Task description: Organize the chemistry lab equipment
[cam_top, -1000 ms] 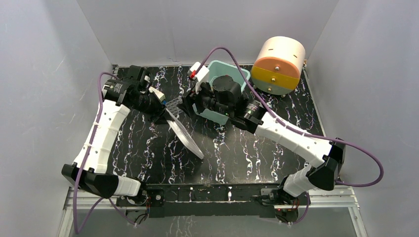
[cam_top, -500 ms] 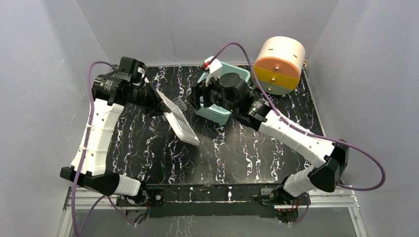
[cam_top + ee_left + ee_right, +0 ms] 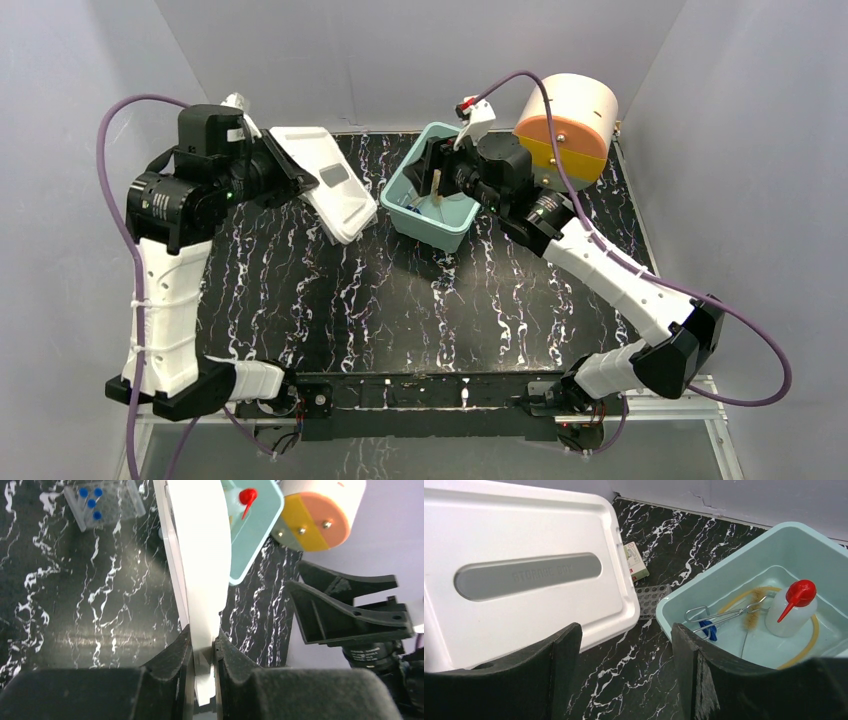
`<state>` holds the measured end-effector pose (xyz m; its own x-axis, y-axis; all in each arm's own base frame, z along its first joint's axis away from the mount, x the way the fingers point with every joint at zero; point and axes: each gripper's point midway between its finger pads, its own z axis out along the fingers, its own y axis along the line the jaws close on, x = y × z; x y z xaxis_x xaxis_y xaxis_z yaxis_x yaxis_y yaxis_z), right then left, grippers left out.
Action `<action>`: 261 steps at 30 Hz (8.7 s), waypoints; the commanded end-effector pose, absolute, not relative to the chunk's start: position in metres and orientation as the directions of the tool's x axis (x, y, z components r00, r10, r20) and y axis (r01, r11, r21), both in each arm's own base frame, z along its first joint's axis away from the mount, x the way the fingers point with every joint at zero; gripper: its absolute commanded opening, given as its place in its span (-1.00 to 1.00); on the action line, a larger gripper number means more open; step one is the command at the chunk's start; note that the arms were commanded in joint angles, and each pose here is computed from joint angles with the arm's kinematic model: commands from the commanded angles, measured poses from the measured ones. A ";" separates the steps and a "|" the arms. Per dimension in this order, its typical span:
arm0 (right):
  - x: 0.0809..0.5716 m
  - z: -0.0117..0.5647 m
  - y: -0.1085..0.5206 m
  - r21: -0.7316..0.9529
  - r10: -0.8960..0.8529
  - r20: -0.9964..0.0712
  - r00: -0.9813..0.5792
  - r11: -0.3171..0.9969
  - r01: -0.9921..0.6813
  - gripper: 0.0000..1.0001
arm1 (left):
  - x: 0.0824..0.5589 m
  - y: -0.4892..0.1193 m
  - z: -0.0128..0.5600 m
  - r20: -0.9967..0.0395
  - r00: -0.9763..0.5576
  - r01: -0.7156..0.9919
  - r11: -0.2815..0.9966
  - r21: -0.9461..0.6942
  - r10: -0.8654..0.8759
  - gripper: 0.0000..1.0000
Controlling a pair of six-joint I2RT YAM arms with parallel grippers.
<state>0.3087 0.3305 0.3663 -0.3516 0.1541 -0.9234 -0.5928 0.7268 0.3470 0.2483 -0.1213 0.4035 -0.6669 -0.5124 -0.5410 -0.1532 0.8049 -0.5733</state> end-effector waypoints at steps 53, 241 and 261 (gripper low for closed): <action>0.365 0.311 0.192 0.555 0.387 -0.746 -0.542 0.811 -0.184 0.43 | 0.443 -0.282 0.326 -0.271 -0.471 -0.005 0.309 -0.951 -0.839 -1.00; 0.487 0.310 0.247 0.207 0.025 -0.839 -0.543 0.938 -0.277 0.50 | 0.444 -0.218 0.193 -0.445 -0.848 -0.043 0.874 -0.484 -0.289 0.04; 0.377 0.301 0.163 0.194 0.106 -0.867 -0.487 0.972 -0.135 0.50 | 0.403 -0.191 0.287 -0.633 -0.695 0.048 0.857 -0.514 -0.341 0.53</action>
